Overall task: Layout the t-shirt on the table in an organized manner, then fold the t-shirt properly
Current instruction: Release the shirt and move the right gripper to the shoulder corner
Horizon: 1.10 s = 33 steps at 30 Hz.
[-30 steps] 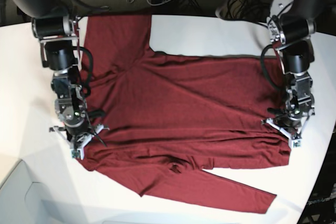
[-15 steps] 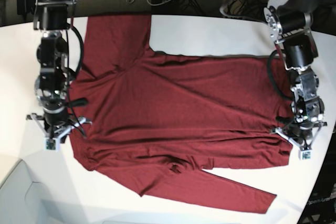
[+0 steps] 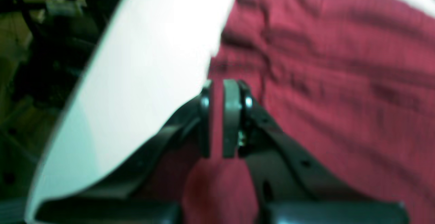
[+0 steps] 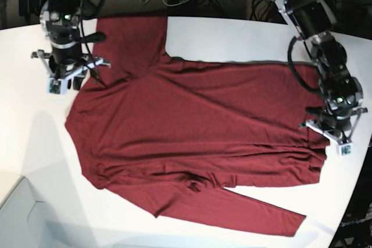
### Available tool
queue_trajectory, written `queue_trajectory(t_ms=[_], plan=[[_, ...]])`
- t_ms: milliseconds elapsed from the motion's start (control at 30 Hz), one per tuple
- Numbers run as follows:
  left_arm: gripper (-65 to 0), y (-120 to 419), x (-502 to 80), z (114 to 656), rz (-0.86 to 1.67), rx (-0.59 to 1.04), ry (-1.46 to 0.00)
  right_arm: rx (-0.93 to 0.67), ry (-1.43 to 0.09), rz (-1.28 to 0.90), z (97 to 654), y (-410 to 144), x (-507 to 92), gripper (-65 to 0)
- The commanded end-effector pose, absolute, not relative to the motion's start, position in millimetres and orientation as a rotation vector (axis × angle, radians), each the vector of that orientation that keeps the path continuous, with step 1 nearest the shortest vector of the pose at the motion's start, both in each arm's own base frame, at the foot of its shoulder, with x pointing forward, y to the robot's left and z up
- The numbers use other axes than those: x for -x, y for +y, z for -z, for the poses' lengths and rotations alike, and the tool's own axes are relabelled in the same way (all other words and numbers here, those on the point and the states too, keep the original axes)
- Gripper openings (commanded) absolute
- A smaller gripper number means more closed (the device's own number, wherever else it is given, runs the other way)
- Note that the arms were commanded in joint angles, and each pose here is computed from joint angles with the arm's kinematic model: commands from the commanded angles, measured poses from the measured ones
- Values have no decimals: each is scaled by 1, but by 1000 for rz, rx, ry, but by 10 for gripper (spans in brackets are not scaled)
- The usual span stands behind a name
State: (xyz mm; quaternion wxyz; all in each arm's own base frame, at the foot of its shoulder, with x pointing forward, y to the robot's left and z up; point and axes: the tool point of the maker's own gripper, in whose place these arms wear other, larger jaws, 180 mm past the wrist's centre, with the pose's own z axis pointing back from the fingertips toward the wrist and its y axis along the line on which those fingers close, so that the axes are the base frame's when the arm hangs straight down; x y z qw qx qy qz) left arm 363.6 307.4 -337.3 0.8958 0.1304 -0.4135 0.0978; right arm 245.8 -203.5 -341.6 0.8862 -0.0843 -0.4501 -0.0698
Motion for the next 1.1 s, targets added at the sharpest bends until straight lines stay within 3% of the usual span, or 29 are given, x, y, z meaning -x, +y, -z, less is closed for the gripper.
queue_trajectory(t_ms=[0, 233, 400, 1067], plan=[[-599, 311, -371, 314, -201, -292, -931, 193, -962, 145, 335, -208, -244, -499], [-598, 282, -346, 333, -123, -279, -887, 161, -817, 186, 370, -193, -191, -419], [-598, 267, -342, 337, -129, -172, -911, 153, -741, 203, 384, -188, -161, -384], [-598, 278, -342, 334, -132, -155, -918, 90, -646, 191, 408, -161, -139, -378]])
